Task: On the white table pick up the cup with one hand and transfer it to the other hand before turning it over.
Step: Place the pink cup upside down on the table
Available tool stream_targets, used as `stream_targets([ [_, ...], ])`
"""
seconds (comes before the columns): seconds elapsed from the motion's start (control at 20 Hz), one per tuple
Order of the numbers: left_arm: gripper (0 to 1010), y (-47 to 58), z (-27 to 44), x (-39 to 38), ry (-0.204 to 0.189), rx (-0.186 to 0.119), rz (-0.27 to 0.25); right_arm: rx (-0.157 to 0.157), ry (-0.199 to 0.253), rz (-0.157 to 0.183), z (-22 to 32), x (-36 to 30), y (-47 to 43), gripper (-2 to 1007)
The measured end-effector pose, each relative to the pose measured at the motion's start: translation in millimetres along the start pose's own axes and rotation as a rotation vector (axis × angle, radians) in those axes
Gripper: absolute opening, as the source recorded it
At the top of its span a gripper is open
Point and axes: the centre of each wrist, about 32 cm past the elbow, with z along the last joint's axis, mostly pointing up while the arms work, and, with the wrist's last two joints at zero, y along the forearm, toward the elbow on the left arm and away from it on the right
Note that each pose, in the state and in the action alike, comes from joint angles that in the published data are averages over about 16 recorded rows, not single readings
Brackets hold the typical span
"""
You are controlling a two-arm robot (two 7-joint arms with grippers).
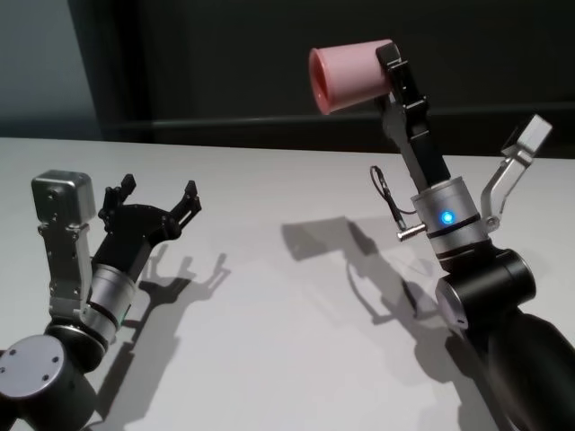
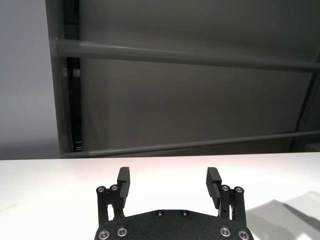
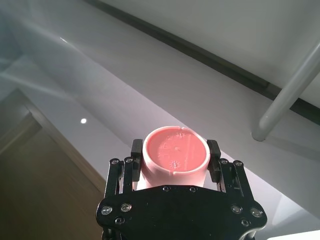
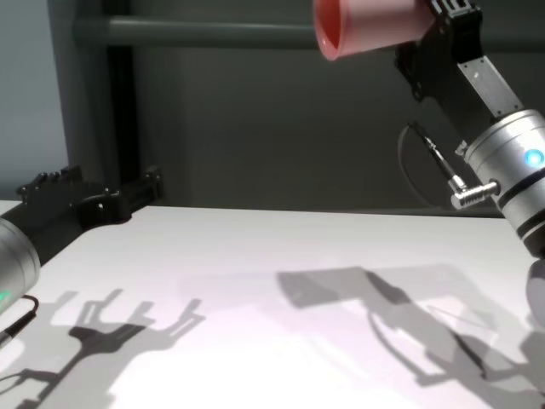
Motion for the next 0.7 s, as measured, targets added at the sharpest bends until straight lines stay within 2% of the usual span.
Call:
stream_targets([
  [0.2,1003,0.0,0.1,0.0,0.0,0.0,0.0,-0.03,-0.054,-0.007,9.0,-1.7,1.3,737],
  [0.4,1003,-0.1,0.1,0.0,0.0,0.0,0.0,-0.072,-0.129,-0.021,18.2,-4.8,2.8,737],
  [0.7,1003,-0.1,0.1,0.0,0.0,0.0,0.0,-0.145,-0.265,-0.05,26.0,-10.0,3.6,737],
])
